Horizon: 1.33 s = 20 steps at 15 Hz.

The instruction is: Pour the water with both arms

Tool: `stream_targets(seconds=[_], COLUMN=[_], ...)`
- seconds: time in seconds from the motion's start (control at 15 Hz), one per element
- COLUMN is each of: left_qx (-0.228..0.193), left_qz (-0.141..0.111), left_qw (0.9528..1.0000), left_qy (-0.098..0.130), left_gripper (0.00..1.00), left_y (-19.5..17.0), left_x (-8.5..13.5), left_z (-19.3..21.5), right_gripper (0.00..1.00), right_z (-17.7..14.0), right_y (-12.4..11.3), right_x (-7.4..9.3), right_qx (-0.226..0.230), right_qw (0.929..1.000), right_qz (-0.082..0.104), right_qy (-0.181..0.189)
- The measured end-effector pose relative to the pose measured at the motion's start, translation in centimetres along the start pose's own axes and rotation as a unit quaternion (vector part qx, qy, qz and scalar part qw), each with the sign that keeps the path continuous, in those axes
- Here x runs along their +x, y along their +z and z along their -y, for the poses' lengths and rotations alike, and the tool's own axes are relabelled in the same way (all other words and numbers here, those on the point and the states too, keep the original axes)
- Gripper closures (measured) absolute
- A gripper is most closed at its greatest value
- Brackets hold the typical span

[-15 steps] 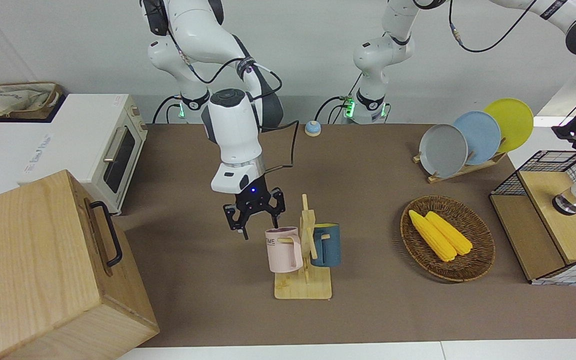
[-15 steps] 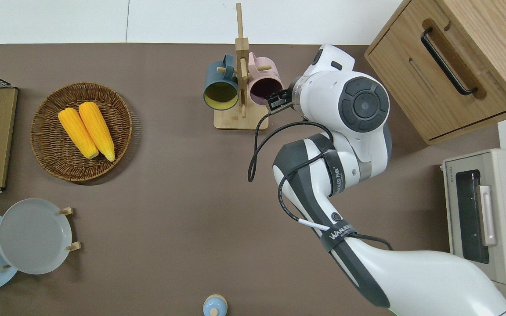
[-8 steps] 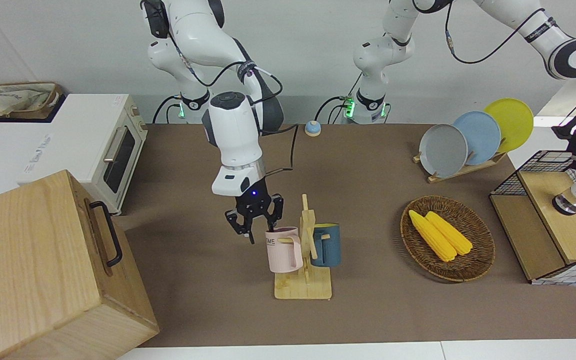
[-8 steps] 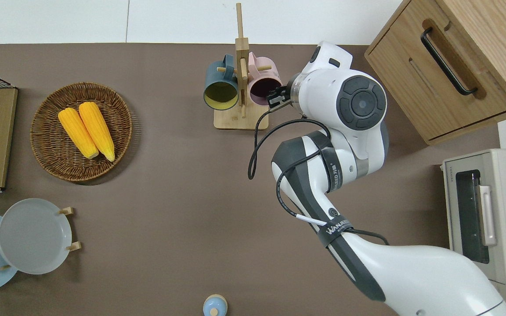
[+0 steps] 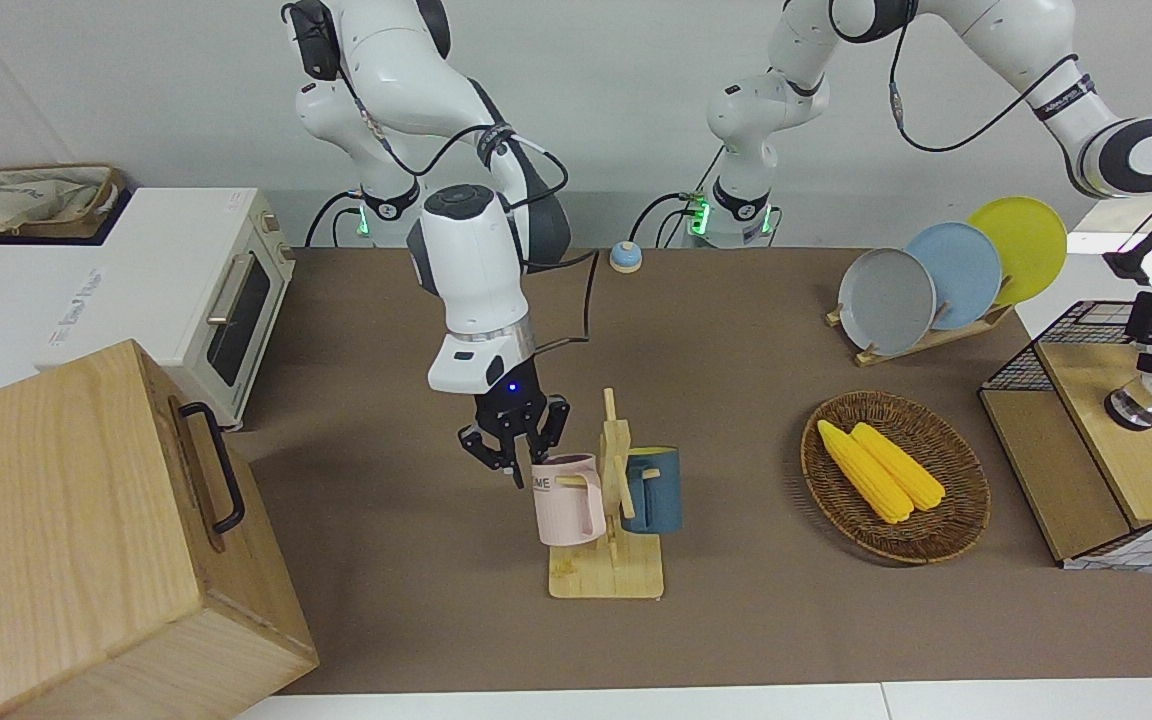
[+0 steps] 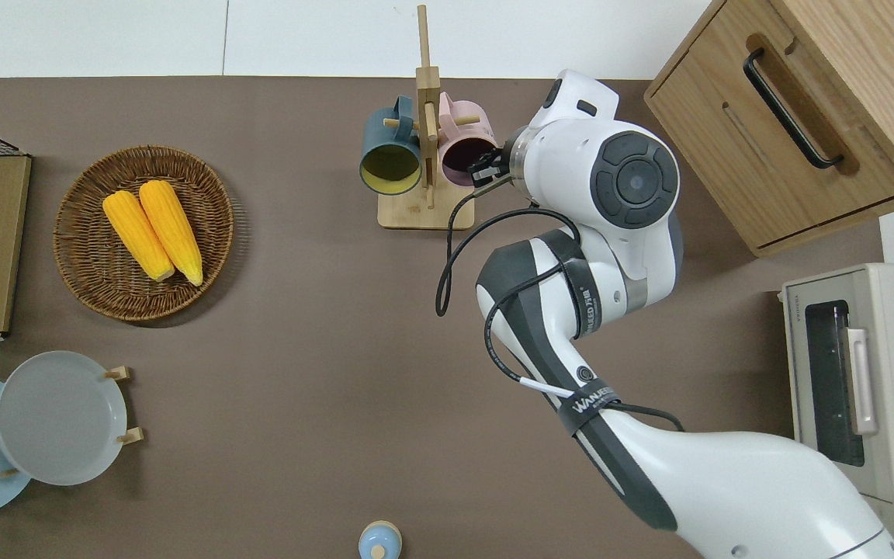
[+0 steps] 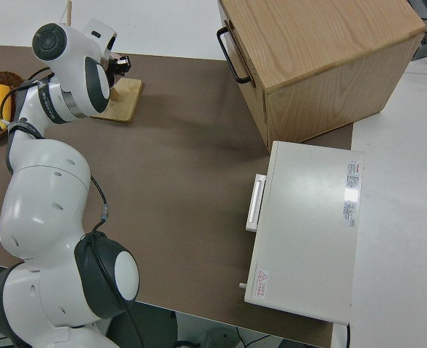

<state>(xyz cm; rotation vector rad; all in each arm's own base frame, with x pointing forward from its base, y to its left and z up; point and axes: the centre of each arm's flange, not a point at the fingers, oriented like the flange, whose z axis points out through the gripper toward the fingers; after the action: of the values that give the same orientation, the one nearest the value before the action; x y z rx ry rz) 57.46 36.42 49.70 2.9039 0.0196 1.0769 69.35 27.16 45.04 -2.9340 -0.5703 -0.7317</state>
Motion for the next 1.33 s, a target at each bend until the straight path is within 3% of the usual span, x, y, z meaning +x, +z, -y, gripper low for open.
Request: stream_targets(seconds=[0.27,0.4,0.53,0.67,1.07,1.33], left_qx=[0.002,-0.002,-0.001,0.004,0.004,0.008], left_qz=[-0.002,-0.005,-0.005,-0.007,-0.008,-0.02], left_qw=[1.0,1.0,1.0,0.9999,0.9999,0.9997], left_qy=[0.007,0.008,0.008,0.008,0.009,0.011], left_gripper=[0.02,0.16,0.2,0.37,0.37,0.37], left_y=[0.5,0.8,1.2,1.2,1.2,0.6], left_x=[0.0,-0.2,-0.3,-0.4,-0.3,1.2], left_z=[0.0,0.0,0.1,0.3,0.3,0.1], right_gripper=[0.84,0.89,0.91,0.94,0.94,0.94], right_z=[0.1,0.1,0.0,-0.2,-0.2,-0.3], right_y=[-0.1,-0.1,0.0,-0.1,0.0,0.0], right_x=[0.1,0.1,0.1,0.2,0.2,0.2], right_qx=[0.0,0.0,0.0,-0.003,-0.003,-0.004], right_qw=[1.0,1.0,1.0,1.0,1.0,1.0], right_qz=[-0.002,-0.002,-0.001,-0.003,-0.003,-0.001], right_qy=[-0.002,-0.002,-0.002,-0.002,-0.002,-0.003])
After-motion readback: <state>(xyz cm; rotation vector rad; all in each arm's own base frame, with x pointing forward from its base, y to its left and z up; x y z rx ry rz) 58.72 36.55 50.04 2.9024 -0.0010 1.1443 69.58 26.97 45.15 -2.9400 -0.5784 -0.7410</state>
